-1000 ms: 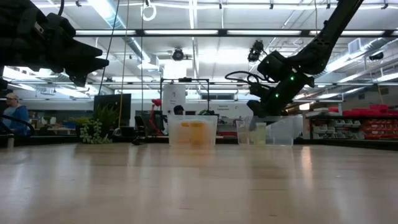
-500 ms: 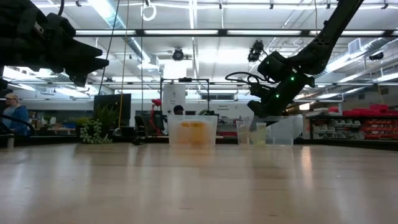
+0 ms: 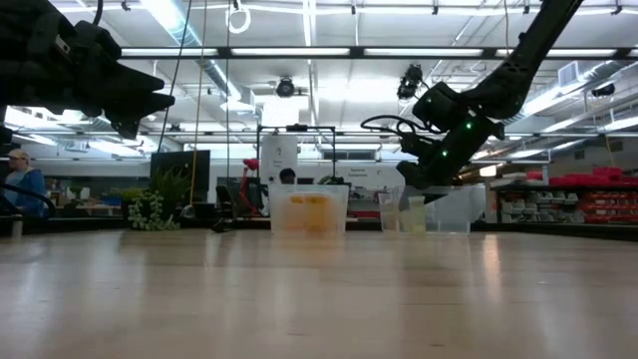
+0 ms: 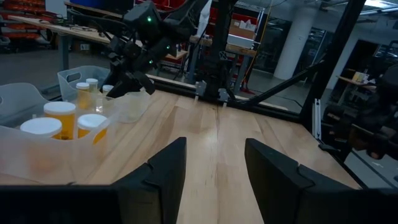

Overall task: Pick and place medicine bottles into bin by pill shape (circle, oval)
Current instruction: Put the small yellow pill bottle into the right transparent bin, then return to Home Position

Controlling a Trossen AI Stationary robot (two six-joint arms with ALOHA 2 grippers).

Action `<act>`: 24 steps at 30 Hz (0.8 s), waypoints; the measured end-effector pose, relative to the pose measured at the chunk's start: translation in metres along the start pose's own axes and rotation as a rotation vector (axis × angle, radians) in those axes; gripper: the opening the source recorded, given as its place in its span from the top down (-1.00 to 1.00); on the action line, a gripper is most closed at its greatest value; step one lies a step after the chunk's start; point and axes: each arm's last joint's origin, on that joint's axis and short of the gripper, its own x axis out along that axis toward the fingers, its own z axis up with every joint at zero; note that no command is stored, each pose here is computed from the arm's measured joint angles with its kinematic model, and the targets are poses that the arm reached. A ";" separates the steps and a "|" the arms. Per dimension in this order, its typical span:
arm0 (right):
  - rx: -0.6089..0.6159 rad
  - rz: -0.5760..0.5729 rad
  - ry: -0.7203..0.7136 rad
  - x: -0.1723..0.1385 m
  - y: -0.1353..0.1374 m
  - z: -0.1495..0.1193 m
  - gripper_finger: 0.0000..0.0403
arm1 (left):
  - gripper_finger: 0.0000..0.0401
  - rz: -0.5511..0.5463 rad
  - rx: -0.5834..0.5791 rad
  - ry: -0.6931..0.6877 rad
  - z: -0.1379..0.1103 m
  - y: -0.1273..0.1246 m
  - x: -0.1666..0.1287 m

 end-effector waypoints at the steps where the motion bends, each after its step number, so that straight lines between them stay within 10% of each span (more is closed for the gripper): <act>1: 0.000 0.000 0.001 0.000 0.000 0.001 0.00 | 0.14 0.000 0.000 0.000 0.000 0.000 0.000; 24: -0.019 -0.001 -0.045 -0.030 -0.001 0.045 0.00 | 0.14 0.000 0.000 0.000 0.000 0.000 0.000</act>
